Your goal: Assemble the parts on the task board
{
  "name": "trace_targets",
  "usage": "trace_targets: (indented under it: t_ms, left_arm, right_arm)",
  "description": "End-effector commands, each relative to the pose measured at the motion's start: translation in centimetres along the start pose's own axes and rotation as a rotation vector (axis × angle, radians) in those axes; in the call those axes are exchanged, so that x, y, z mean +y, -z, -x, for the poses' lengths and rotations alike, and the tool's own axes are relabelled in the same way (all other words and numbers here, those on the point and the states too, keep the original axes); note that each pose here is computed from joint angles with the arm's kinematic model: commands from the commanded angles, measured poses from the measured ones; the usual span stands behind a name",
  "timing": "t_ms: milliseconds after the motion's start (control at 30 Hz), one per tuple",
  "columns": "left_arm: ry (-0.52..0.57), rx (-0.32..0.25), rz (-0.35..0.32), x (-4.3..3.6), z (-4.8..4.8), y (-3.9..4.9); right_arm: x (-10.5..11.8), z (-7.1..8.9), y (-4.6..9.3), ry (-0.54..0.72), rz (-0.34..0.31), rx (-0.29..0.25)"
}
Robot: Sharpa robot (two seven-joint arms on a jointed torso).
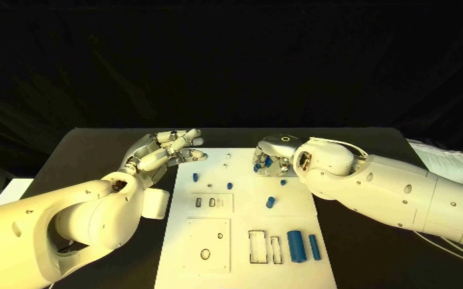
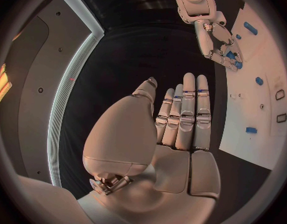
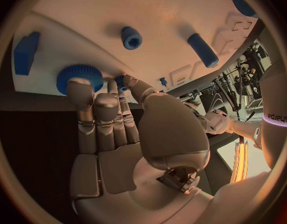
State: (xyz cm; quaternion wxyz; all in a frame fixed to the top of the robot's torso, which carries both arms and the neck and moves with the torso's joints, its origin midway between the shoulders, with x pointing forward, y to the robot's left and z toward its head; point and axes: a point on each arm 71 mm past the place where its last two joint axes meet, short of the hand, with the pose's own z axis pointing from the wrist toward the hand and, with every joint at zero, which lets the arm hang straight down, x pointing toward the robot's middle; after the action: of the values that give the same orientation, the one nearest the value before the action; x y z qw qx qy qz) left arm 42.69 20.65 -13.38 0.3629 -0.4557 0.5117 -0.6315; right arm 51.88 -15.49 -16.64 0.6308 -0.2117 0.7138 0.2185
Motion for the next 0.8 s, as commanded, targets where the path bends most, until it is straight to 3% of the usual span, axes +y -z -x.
trace_targets:
  t_ms: [33,200,567,800]
  left_arm:
    - [0.009,0.015,-0.007,-0.19,-0.22,0.01]
    - [0.008,0.014,-0.007,-0.22,-0.2,0.01]
    - [0.003,0.003,-0.006,-0.28,0.23,-0.07]
    - [0.003,0.005,-0.004,-0.28,0.23,-0.12]
  right_arm:
    - [0.1,-0.5,0.0,0.019,0.004,0.036]
    - [0.2,-0.3,0.0,0.017,0.011,0.013]
    - [1.2,1.3,0.1,-0.008,0.017,-0.163]
    - [1.9,2.4,-0.8,-0.013,0.013,-0.214]
